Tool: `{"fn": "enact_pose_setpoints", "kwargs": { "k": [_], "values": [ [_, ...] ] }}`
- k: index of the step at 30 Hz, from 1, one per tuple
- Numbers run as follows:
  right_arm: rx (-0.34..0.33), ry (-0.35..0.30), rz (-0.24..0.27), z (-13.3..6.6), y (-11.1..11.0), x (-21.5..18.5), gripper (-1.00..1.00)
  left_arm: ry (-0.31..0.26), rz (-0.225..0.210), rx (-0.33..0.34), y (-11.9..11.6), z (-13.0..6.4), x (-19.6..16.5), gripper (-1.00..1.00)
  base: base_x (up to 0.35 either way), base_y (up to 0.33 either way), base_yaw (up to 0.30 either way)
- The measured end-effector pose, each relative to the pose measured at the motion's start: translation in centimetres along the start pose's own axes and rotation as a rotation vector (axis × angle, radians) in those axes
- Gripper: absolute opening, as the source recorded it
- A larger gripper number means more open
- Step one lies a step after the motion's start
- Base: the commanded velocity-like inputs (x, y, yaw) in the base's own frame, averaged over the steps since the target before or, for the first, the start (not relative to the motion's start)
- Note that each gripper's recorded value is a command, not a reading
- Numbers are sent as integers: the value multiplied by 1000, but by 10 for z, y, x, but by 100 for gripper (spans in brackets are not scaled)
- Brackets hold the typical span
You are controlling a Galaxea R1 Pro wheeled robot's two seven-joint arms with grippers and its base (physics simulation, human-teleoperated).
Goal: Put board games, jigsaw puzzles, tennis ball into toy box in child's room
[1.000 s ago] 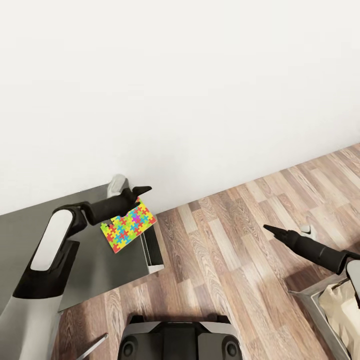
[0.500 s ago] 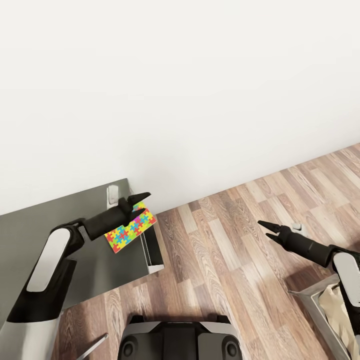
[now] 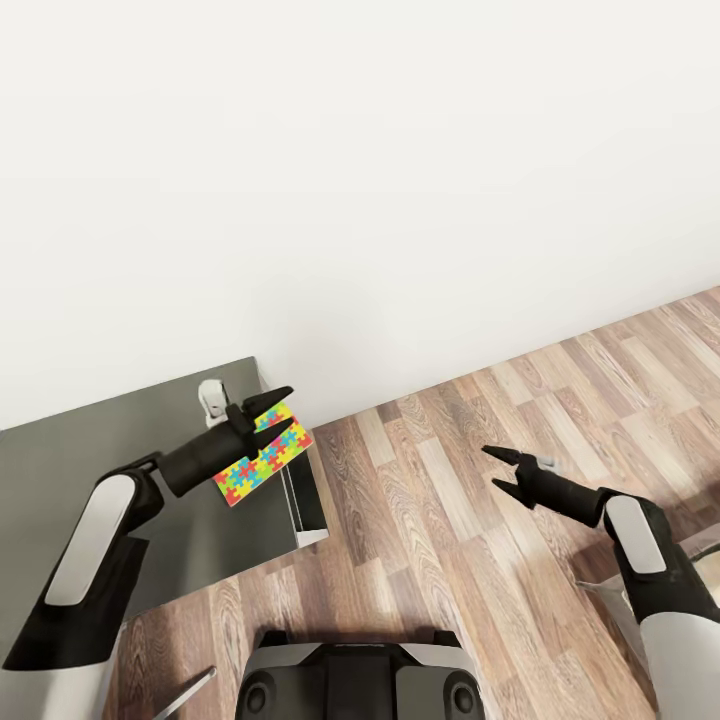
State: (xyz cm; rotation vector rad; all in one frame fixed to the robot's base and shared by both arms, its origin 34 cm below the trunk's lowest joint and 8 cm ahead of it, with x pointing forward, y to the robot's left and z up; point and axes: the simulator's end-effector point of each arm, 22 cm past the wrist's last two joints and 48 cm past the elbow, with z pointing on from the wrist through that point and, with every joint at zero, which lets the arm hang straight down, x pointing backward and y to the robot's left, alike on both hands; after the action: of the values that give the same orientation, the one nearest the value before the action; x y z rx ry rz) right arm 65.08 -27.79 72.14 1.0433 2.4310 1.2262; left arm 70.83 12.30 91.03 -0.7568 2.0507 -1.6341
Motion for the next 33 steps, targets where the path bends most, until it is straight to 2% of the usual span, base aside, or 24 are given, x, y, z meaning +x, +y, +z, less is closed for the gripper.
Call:
{"fn": "enact_pose_setpoints", "kwargs": {
  "k": [2, 4, 9, 12, 23, 33],
  "values": [
    [-13, 36, 23, 17, 5, 11, 100, 3, -12, 17, -3, -1, 1, 100, 0, 0, 0],
    [-16, 80, 20, 31, 11, 24, 100, 6, -24, 33, -6, -1, 2, 100, 0, 0, 0],
    [-15, 142, -1, 46, 18, 42, 100, 9, -38, 50, -10, -2, 3, 100, 0, 0, 0],
    [-38, 178, -15, 52, 27, 53, 100, 12, -43, 58, -12, -1, 3, 100, 0, 0, 0],
    [-88, 211, -36, 55, 47, 62, 100, 11, -42, 62, -18, -4, 3, 100, 0, 0, 15],
    [-114, 214, -49, 52, 59, 63, 100, 9, -31, 70, -26, -6, 3, 100, 0, 0, 110]
  ]
}}
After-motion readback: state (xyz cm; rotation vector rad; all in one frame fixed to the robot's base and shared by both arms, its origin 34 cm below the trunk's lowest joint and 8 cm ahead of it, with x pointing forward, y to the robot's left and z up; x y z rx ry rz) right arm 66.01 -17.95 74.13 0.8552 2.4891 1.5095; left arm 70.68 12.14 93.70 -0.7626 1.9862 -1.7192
